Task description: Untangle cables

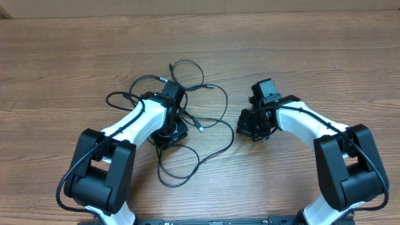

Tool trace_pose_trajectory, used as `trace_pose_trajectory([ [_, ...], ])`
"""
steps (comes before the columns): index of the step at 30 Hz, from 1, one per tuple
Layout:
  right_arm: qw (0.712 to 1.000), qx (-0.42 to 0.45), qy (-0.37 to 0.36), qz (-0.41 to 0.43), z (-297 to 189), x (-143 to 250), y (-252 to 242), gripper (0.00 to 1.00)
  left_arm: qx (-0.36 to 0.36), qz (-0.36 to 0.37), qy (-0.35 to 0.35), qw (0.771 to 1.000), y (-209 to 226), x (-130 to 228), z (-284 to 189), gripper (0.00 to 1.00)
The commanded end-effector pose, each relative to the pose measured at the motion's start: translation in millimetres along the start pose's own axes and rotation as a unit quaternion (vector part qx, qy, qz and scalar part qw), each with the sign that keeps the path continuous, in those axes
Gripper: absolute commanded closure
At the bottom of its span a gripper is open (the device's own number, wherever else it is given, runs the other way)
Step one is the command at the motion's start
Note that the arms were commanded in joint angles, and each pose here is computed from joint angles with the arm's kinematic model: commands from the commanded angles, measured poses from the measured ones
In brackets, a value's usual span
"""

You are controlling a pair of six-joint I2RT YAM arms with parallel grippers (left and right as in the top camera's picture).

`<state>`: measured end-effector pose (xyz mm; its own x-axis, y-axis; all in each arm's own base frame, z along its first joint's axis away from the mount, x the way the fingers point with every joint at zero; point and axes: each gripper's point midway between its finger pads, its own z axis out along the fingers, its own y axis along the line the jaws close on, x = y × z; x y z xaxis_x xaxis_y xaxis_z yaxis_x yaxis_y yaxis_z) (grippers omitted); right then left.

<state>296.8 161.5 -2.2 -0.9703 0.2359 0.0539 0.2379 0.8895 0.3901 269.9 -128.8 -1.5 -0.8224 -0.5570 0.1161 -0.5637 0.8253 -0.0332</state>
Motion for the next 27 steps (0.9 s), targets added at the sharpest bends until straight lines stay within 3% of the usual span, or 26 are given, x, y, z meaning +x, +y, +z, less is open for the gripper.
trace_pose_trajectory([
  [1,1.0,0.021,-0.007,0.002,2.7,-1.6,-8.7,0.95,0.001,-0.014,0.087,0.996,5.5,33.5,21.9,0.52],
  [3,1.0,0.021,-0.007,0.002,2.7,-1.6,-8.7,0.95,0.005,-0.014,0.092,0.996,4.2,35.3,21.6,0.66],
  [15,1.0,0.021,-0.007,0.002,2.7,-1.6,-8.7,0.95,0.05,-0.011,0.138,0.989,-13.0,49.3,17.3,0.65],
  [21,1.0,0.021,-0.007,0.002,2.7,-1.6,-8.7,0.95,0.088,-0.007,0.156,0.984,-28.0,53.6,13.8,0.83],
  [23,1.0,0.021,-0.007,0.002,2.7,-1.6,-8.7,0.95,0.084,-0.01,0.146,0.986,-27.4,49.6,15.1,0.94],
  [27,1.0,0.021,-0.007,0.002,2.7,-1.6,-8.7,0.95,0.057,-0.041,0.109,0.992,-19.4,36.7,19.7,0.96],
])
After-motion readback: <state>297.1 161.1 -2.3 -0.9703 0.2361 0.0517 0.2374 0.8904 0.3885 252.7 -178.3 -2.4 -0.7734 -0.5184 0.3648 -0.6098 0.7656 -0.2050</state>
